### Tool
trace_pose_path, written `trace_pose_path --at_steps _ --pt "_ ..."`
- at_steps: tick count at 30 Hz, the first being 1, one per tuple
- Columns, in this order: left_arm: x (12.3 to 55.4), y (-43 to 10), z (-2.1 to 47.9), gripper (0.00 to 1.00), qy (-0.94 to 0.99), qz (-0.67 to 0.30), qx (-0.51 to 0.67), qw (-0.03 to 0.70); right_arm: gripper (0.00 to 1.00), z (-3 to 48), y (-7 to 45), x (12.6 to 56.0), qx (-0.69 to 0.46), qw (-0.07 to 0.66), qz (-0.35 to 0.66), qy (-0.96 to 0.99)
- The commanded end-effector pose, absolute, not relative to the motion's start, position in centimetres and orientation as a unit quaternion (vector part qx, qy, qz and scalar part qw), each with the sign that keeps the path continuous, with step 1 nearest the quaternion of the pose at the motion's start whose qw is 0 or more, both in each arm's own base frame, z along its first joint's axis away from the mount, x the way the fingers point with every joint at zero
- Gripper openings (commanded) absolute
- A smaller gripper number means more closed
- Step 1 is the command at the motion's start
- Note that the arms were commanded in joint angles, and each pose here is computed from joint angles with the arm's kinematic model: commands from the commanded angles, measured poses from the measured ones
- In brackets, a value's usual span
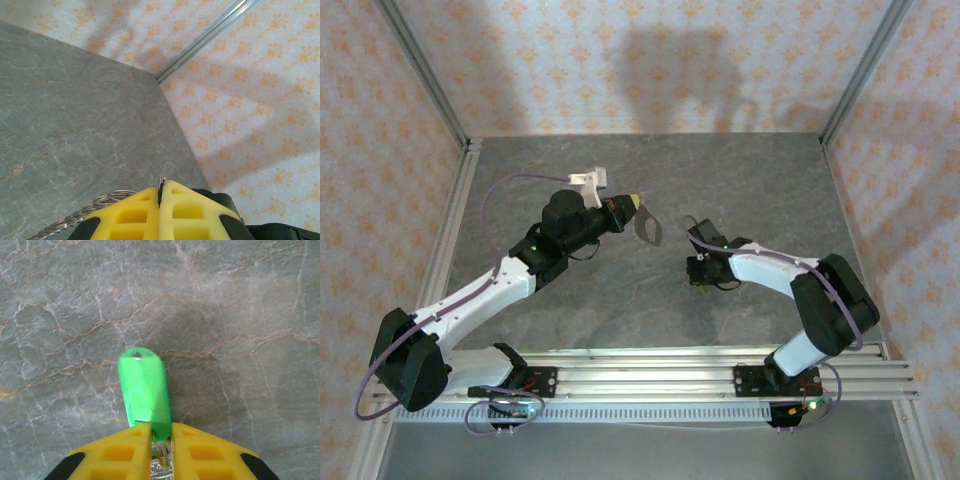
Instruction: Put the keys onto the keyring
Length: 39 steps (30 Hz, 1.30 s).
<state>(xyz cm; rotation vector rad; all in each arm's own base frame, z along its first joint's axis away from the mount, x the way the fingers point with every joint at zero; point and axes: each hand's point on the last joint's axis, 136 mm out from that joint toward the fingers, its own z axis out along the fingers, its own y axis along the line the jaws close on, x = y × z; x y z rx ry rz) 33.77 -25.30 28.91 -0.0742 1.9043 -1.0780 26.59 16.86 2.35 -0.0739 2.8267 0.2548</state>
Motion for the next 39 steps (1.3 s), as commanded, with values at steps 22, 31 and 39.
trace_pose_path --at_steps 22,31,39 --pt "33.7 -25.5 32.1 0.00 0.742 -0.455 -0.019 0.492 0.12 2.3 16.7 26.3 -0.010 0.151 0.091 0.984" --pt "33.7 -25.5 32.0 0.00 0.743 -0.454 -0.019 0.491 0.00 2.0 16.4 26.5 -0.010 0.153 0.079 0.985" --pt "33.6 -25.5 31.8 0.00 0.747 -0.451 -0.016 0.488 0.00 6.0 16.4 27.5 0.008 0.212 0.116 0.970"
